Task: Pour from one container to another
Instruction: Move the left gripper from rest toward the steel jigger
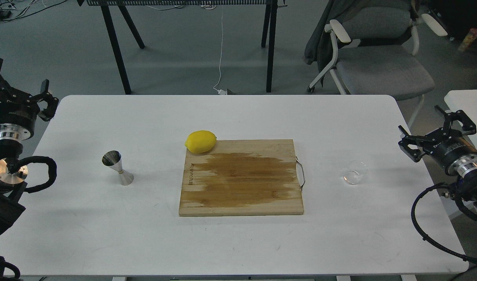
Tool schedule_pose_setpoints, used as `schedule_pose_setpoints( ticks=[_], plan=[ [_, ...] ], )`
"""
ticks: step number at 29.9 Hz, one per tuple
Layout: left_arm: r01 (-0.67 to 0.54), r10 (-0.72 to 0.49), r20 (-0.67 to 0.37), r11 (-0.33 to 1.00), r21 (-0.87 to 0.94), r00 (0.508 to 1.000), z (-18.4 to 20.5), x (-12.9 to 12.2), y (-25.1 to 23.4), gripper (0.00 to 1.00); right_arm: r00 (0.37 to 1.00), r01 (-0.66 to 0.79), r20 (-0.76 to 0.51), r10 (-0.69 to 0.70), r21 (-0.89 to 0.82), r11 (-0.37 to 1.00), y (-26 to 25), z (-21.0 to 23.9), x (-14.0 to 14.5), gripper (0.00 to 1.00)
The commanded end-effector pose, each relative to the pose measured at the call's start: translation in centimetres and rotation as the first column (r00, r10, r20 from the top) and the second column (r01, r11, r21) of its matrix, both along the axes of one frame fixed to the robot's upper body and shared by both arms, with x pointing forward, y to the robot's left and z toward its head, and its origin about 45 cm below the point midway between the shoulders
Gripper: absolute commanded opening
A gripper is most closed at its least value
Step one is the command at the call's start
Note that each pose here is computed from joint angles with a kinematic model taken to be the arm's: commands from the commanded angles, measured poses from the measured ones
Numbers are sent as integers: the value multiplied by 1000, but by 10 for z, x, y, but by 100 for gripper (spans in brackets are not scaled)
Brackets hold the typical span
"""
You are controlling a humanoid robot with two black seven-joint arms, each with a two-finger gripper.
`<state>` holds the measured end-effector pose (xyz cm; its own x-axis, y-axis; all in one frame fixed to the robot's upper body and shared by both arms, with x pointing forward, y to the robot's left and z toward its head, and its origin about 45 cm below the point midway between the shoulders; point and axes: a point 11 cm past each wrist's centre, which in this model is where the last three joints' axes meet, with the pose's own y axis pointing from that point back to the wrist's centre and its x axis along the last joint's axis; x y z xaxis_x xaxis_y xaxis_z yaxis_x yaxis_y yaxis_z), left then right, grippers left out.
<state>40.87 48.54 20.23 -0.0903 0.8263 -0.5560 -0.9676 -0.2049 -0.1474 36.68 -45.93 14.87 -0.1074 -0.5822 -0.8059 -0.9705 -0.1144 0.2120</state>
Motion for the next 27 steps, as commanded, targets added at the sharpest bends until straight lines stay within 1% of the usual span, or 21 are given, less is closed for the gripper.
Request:
schedule_pose_setpoints(
  ticks=[1, 9, 10, 12, 14, 16, 18, 20, 22, 24, 27],
  plan=[
    [-18, 18, -2, 1000, -25, 1000, -5, -4, 3, 100, 1000, 3, 2, -3, -6, 1000, -3, 2, 0, 100],
    [-38, 38, 3, 999, -34, 999, -3, -6, 10, 100, 1000, 8, -1, -8, -8, 1000, -5, 1, -1, 100],
    [-44, 44, 3, 999, -20, 999, 0, -6, 14, 100, 1000, 10, -4, -10, -10, 1000, -7, 1, -3, 100],
    [-85, 85, -22, 996, 11, 996, -1, -13, 31, 100, 1000, 10, -6, -10, -10, 1000, -7, 0, -3, 100],
    [-128, 131, -31, 990, 64, 991, 9, -19, 54, 100, 1000, 9, -6, -9, -11, 1000, -6, 0, -4, 100],
    [-99, 108, -45, 980, 174, 993, 28, -17, 65, 100, 1000, 14, -6, -14, -19, 1000, -11, 2, -5, 100],
    [-41, 71, -75, 937, 348, 995, 60, -12, 79, 100, 1000, 23, -5, -23, -33, 999, -18, 5, -7, 100],
    [65, 14, -141, 837, 543, 990, 91, -1, 79, 100, 1000, 25, -4, -25, -37, 999, -20, 7, -7, 100],
    [195, -40, -232, 686, 701, 972, 111, 15, 65, 100, 1000, 25, -4, -25, -38, 999, -20, 7, -7, 100],
    [308, -79, -311, 503, 807, 947, 131, 34, 44, 100, 1000, 24, -3, -24, -38, 999, -20, 7, -7, 100],
    [399, -109, -384, 288, 871, 917, 150, 50, 20, 100, 1000, 25, 0, -25, -38, 999, -21, 8, -7, 100]
  ],
)
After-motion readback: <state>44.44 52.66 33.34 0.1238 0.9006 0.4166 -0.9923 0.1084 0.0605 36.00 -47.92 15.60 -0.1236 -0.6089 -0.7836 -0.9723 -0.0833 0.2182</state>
